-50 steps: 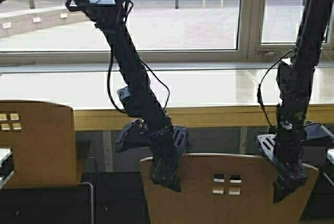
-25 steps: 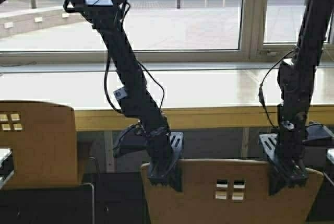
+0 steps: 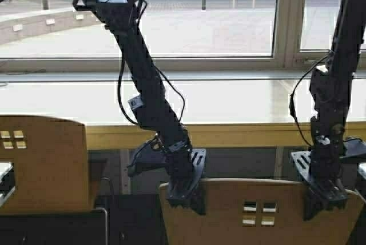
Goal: Push the chairs under the table
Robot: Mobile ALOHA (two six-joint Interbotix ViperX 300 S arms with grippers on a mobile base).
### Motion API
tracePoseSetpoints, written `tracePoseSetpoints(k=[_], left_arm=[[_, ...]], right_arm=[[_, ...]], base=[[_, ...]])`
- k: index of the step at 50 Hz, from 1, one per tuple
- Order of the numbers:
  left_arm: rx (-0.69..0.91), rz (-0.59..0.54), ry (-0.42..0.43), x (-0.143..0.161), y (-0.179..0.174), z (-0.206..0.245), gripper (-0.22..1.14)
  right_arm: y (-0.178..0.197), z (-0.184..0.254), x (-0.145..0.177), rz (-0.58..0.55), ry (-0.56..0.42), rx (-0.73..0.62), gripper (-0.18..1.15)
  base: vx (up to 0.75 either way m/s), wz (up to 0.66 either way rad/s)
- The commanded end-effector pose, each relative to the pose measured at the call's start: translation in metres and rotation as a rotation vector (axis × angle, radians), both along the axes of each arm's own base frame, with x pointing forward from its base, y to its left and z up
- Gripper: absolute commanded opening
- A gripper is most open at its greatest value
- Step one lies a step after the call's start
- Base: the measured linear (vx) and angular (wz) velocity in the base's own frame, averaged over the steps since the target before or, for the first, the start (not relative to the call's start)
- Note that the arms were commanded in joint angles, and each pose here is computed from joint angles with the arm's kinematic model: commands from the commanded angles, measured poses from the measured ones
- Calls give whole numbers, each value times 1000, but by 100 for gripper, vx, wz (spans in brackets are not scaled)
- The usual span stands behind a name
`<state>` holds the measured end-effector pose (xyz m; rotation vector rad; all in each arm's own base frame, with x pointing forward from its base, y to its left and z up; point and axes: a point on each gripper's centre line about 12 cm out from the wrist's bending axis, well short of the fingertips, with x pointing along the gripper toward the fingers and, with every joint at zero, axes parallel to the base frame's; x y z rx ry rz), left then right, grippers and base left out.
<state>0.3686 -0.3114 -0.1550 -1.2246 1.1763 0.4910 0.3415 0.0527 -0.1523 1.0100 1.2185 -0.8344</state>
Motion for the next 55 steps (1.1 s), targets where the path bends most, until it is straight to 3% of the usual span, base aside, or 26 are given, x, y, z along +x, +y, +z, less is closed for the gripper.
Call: tracePoseSetpoints(k=[1, 8, 33, 55], left_arm=[[2, -25, -53, 10, -4, 10, 4], [16, -11, -57, 8, 1, 9, 4], [46, 6, -18, -5, 16, 2, 4], [57, 27, -27, 4, 25, -7, 4]], right_arm=[[11, 3, 29, 141, -74, -18, 4], [16, 0, 40, 170, -89, 3, 4], [29, 0, 30, 223, -61, 27, 4], [31, -15, 40, 216, -69, 31, 4]], base=[[14, -1], [15, -1], [18, -5], [20, 1]])
